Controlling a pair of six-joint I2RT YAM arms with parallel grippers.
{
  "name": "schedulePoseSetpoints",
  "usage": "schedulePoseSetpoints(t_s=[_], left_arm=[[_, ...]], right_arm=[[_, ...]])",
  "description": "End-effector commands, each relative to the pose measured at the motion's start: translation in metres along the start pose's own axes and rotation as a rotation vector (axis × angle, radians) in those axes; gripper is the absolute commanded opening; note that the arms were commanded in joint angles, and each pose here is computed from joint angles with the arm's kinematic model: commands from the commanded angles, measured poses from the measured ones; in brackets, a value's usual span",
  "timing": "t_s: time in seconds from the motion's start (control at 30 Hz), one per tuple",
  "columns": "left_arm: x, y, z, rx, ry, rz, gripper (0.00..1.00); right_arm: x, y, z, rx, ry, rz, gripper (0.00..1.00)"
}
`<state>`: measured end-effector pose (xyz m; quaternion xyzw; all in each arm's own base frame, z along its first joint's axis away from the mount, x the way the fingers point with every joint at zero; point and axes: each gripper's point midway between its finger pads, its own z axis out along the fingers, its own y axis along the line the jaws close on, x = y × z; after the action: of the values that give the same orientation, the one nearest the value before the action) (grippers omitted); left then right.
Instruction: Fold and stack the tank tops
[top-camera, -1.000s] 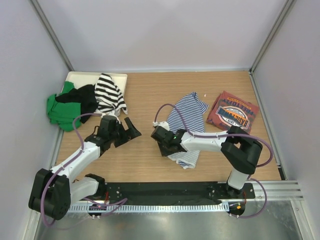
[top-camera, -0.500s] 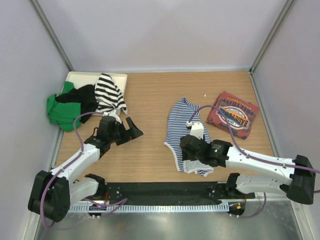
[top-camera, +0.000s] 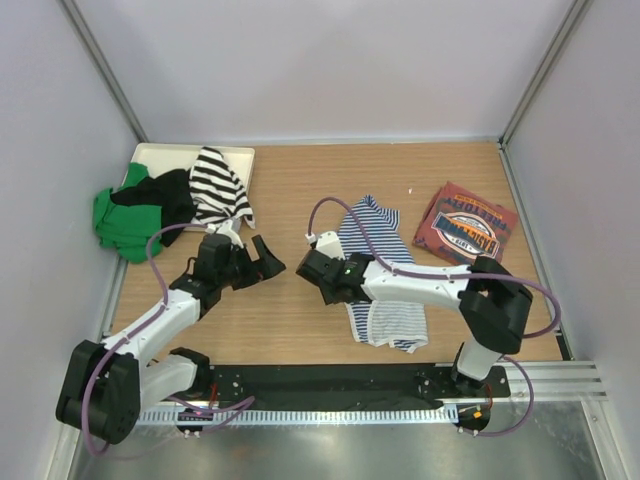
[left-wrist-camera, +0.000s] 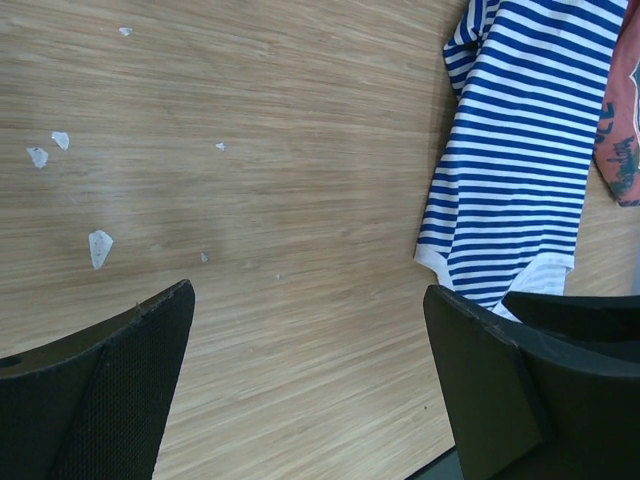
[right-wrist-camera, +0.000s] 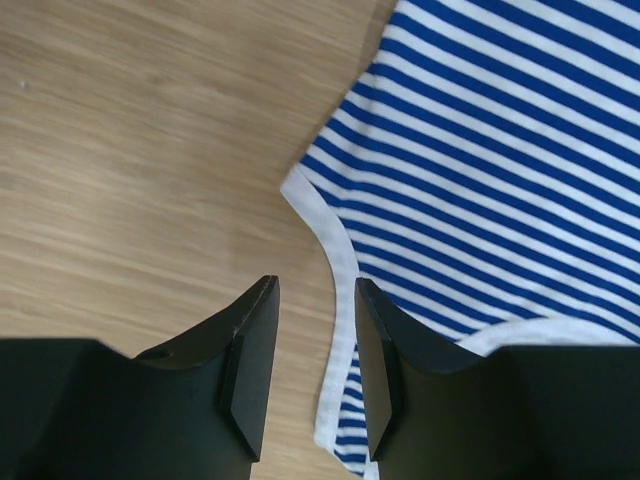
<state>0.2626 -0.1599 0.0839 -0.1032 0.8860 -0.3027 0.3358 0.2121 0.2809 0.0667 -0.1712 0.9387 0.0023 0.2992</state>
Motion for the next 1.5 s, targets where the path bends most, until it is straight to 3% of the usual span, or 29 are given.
schedulePoseSetpoints(t_s=[0.0, 0.13, 0.4, 0.43, 0.5, 0.53, 0.63, 0.77, 1.0, 1.17, 1.33, 1.47], left_arm=[[-0.007, 0.013, 0.003, -0.059, -0.036, 0.003, 0.97], [-0.003, 0.016, 0.007, -0.063, -0.001, -0.016, 0.97], [-0.002, 0.019, 0.009, -0.067, 0.009, -0.026, 0.97], [-0.002, 0.019, 0.009, -0.066, 0.012, -0.026, 0.97], [-0.002, 0.019, 0.009, -0.068, 0.011, -0.025, 0.96], [-0.002, 0.019, 0.009, -0.063, 0.010, -0.024, 0.97], [-0.002, 0.015, 0.009, -0.037, 0.012, -0.010, 0.96], [-0.001, -0.002, 0.007, 0.052, 0.018, 0.010, 0.96], [-0.005, -0.063, -0.003, 0.152, -0.051, 0.142, 0.93], [-0.008, -0.115, -0.013, 0.207, -0.127, 0.285, 0.94], [-0.027, -0.128, -0.013, 0.183, -0.238, 0.367, 0.95], [-0.026, -0.136, -0.004, 0.169, -0.286, 0.479, 0.90]], right_arm=[[-0.032, 0.013, 0.013, -0.031, -0.044, 0.027, 0.43], [-0.033, 0.019, 0.038, -0.025, -0.007, 0.035, 0.47], [-0.026, 0.007, 0.072, -0.006, 0.053, 0.067, 0.45], [-0.024, 0.005, 0.075, -0.006, 0.062, 0.072, 0.31], [-0.018, 0.005, 0.073, -0.016, 0.079, 0.052, 0.16], [-0.018, 0.007, 0.067, -0.030, 0.076, 0.039, 0.02], [-0.012, 0.010, 0.046, -0.056, 0.044, -0.032, 0.01], [-0.026, 0.003, -0.031, -0.178, -0.076, 0.001, 0.01], [-0.056, -0.079, -0.129, -0.170, -0.233, 0.171, 0.01], [-0.066, -0.112, -0.153, -0.124, -0.255, 0.173, 0.01], [-0.077, -0.121, -0.181, -0.148, -0.302, 0.174, 0.01], [-0.077, -0.124, -0.186, -0.146, -0.308, 0.180, 0.01]])
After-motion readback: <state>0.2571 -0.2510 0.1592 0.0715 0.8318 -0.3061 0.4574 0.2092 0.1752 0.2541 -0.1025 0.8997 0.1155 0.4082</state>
